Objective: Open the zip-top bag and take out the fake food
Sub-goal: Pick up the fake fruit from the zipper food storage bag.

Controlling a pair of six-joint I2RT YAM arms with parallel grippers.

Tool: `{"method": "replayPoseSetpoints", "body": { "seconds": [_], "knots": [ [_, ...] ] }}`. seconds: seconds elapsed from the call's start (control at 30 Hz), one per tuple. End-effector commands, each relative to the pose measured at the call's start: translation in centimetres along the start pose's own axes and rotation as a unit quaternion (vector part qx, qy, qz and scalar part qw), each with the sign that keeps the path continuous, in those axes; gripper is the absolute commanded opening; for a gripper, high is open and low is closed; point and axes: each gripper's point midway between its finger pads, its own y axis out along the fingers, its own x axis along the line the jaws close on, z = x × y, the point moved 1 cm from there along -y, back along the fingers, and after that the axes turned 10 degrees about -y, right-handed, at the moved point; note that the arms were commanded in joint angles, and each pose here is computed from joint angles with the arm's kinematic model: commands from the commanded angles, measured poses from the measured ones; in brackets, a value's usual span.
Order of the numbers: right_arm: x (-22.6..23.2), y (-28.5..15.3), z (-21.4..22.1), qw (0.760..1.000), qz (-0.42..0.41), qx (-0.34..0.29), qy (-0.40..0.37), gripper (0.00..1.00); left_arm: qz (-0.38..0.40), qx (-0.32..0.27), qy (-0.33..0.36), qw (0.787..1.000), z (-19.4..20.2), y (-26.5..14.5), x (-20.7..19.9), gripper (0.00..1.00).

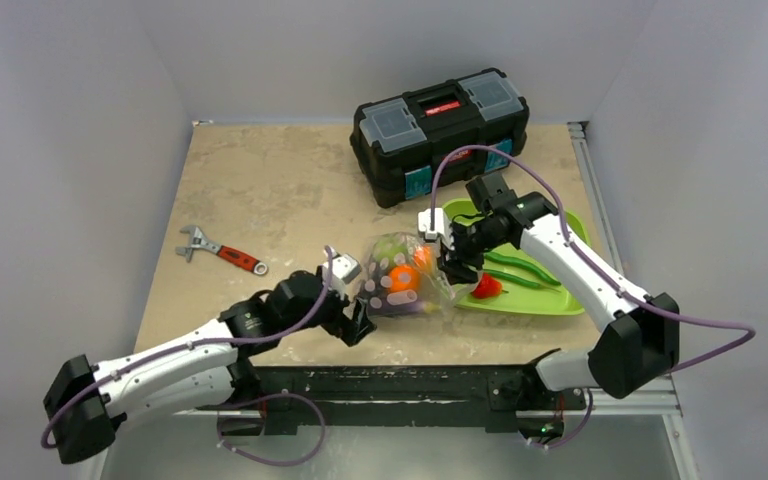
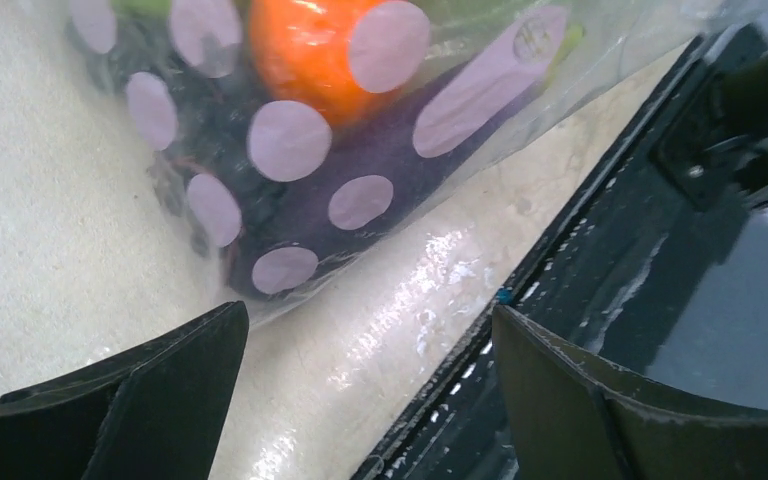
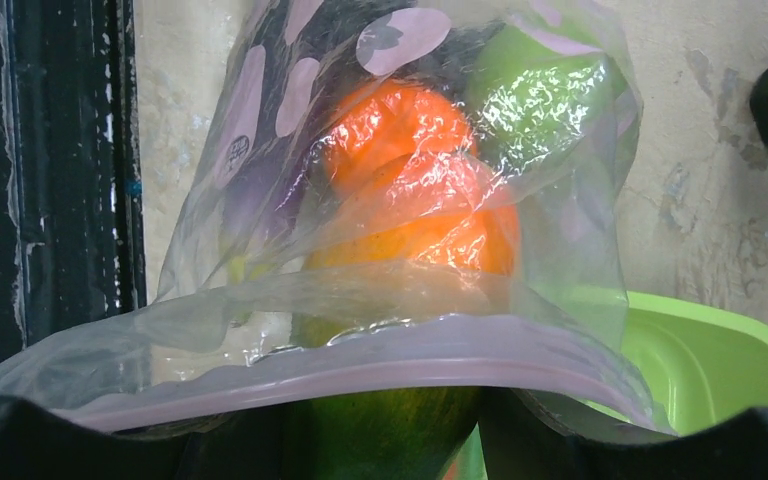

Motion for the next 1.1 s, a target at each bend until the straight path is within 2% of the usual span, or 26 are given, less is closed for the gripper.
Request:
{"method": "replayPoseSetpoints", "body": {
  "seconds": [0.0, 0.1, 0.23, 0.4, 0.53, 0.63, 0.73, 0.83, 0.93, 1.07],
  "knots": [
    [-1.2, -0.7, -2.3, 0.999, 0.013, -0.037, 0.035, 0.02, -0.063, -0.079, 0.152, 0.983, -3.7, 1.1, -0.7, 0.93],
    [-1.3, -0.1, -2.6, 0.996, 0.002, -0.047, 0.077, 0.02, -0.102, -0.098, 0.243, 0.96, -4.4, 1.6, -0.5, 0.95],
    [-1.8, -0.1, -3.0, 0.987, 0.002, -0.07, 0.142, 0.02, -0.121, -0.119, 0.315, 0.934, -5.2, 2.8, -0.4, 0.96],
    [-2.9, -1.8, -2.9, 0.971, 0.004, -0.109, 0.213, 0.02, -0.131, -0.106, 0.367, 0.915, -4.8, 5.6, -0.1, 0.95],
    [-2.9, -2.5, -2.3, 0.966, -0.001, -0.119, 0.23, 0.02, -0.142, -0.089, 0.379, 0.91, -4.1, 7.4, 0.4, 0.91],
    [-2.8, -2.6, -1.8, 0.965, 0.003, -0.117, 0.236, 0.02, -0.141, -0.076, 0.378, 0.912, -3.1, 8.3, 1.0, 0.79],
    [-2.8, -2.6, -1.6, 0.963, 0.002, -0.12, 0.242, 0.02, -0.145, -0.061, 0.374, 0.914, -2.0, 8.8, 1.7, 0.52],
    [-3.4, -3.1, -1.2, 0.961, 0.014, -0.115, 0.25, 0.02, -0.161, -0.048, 0.369, 0.914, -1.4, 9.0, 2.5, 0.31],
    [-4.3, -4.4, -0.5, 0.959, 0.043, -0.109, 0.258, 0.02, -0.178, -0.04, 0.359, 0.915, -1.0, 8.6, 3.4, 0.19],
    [-5.2, -6.1, 0.1, 0.952, 0.07, -0.121, 0.272, 0.02, -0.188, -0.032, 0.35, 0.917, -0.3, 7.6, 4.2, 0.15]
  ]
}}
